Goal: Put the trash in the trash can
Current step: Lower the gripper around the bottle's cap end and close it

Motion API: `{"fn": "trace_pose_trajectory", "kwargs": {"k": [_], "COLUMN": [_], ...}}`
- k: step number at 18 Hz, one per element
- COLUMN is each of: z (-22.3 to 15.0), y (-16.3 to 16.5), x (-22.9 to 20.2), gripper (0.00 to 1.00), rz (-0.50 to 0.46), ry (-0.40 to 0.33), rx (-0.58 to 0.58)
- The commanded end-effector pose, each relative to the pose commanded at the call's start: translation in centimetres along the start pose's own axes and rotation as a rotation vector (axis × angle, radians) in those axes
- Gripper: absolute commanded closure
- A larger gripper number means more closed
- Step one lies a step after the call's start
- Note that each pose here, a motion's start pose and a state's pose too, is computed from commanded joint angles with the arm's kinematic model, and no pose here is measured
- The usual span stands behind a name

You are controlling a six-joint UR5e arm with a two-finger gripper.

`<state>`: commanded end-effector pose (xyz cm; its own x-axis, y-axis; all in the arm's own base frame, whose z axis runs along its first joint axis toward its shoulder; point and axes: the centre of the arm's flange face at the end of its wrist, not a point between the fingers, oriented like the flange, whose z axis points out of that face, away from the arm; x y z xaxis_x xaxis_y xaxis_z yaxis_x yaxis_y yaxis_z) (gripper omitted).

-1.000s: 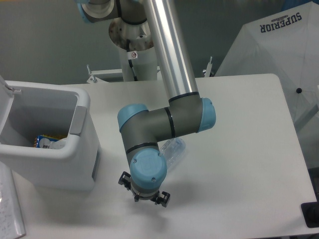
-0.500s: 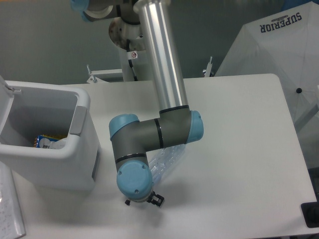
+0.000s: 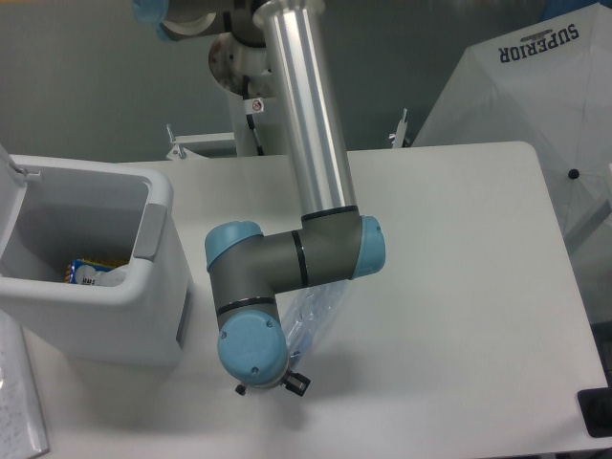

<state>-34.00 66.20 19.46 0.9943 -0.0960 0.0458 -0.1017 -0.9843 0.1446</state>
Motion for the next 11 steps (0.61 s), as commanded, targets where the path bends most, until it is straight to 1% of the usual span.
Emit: {"fn": "trace_pose_trajectory", "kwargs": {"k": [3,7,9,11], "z": [-1.2,-4.7,-5.9,-8.1], "y": [0.0,0.8,1.4,2.4], "x": [-0.1,-0.7,-1.2,-1.9], "gripper": [0.92,0.94,0.94,0.94], "rz": [-0.001,-0.019,-0.033,-0.053], "ry": [-0.011,-0.036,-0.029,-0.016], "rx": [0.019,0.068,0.099,0.156]}}
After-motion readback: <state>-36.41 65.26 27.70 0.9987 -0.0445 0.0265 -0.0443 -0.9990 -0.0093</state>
